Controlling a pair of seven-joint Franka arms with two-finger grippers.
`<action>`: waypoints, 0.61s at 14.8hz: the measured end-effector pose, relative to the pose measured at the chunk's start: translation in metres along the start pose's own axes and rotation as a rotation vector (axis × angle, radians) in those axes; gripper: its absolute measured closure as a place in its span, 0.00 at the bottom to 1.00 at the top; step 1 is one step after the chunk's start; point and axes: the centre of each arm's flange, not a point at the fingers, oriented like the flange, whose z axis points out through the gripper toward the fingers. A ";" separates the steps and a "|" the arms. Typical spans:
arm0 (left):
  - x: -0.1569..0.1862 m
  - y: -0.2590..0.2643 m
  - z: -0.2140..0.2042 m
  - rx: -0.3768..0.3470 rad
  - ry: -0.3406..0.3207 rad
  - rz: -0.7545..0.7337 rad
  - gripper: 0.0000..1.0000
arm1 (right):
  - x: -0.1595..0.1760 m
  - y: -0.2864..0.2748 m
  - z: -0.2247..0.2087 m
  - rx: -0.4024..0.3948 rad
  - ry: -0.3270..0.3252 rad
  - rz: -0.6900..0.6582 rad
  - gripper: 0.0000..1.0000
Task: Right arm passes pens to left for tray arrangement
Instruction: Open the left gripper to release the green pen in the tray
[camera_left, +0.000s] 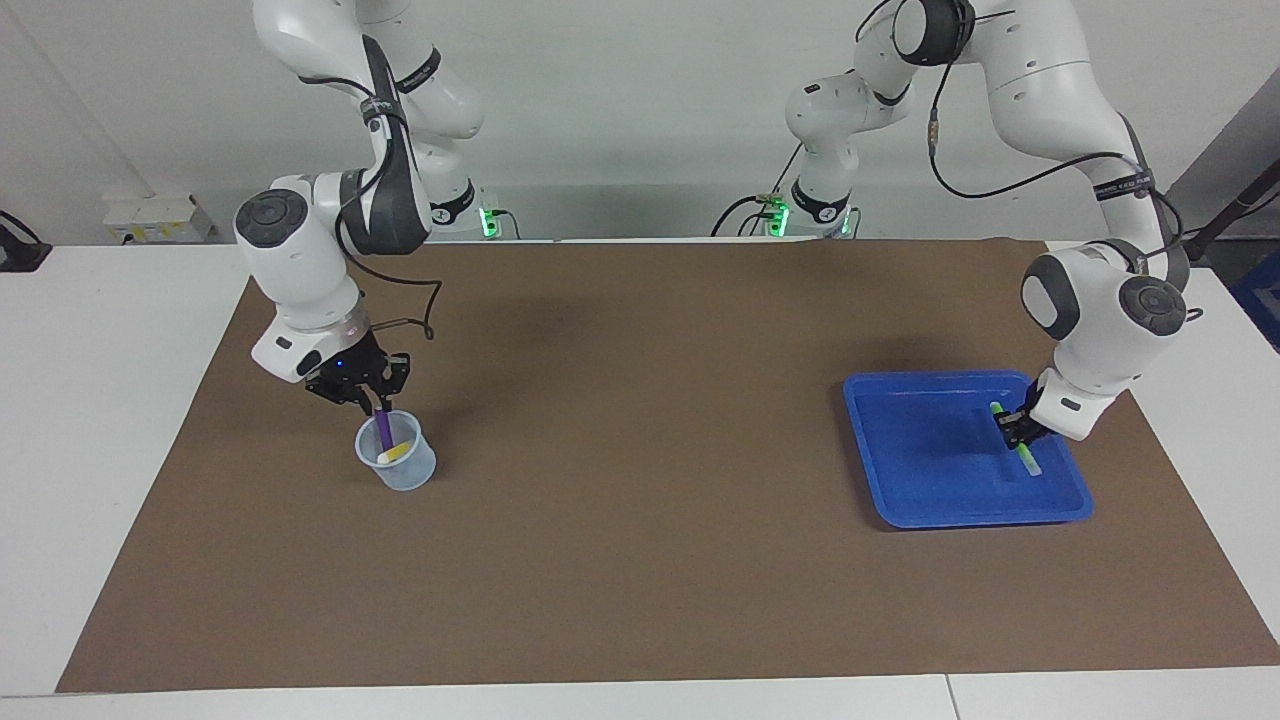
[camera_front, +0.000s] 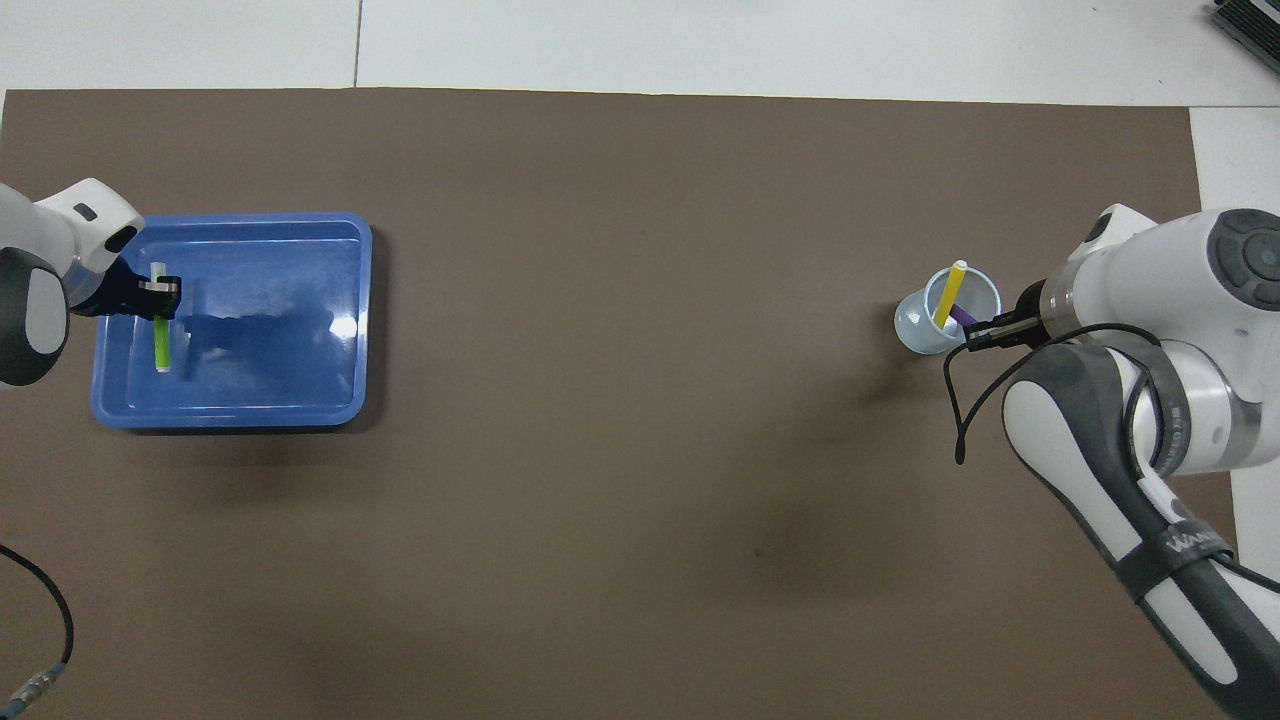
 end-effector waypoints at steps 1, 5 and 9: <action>0.001 -0.001 0.001 0.000 0.012 -0.001 0.82 | 0.000 0.000 0.000 0.000 0.000 0.000 0.74; -0.002 0.002 0.022 -0.005 0.047 0.002 0.82 | -0.001 0.000 0.002 0.001 -0.004 0.000 0.76; -0.004 -0.003 0.026 -0.006 0.048 -0.005 0.72 | -0.001 0.000 0.002 0.001 -0.004 0.000 0.78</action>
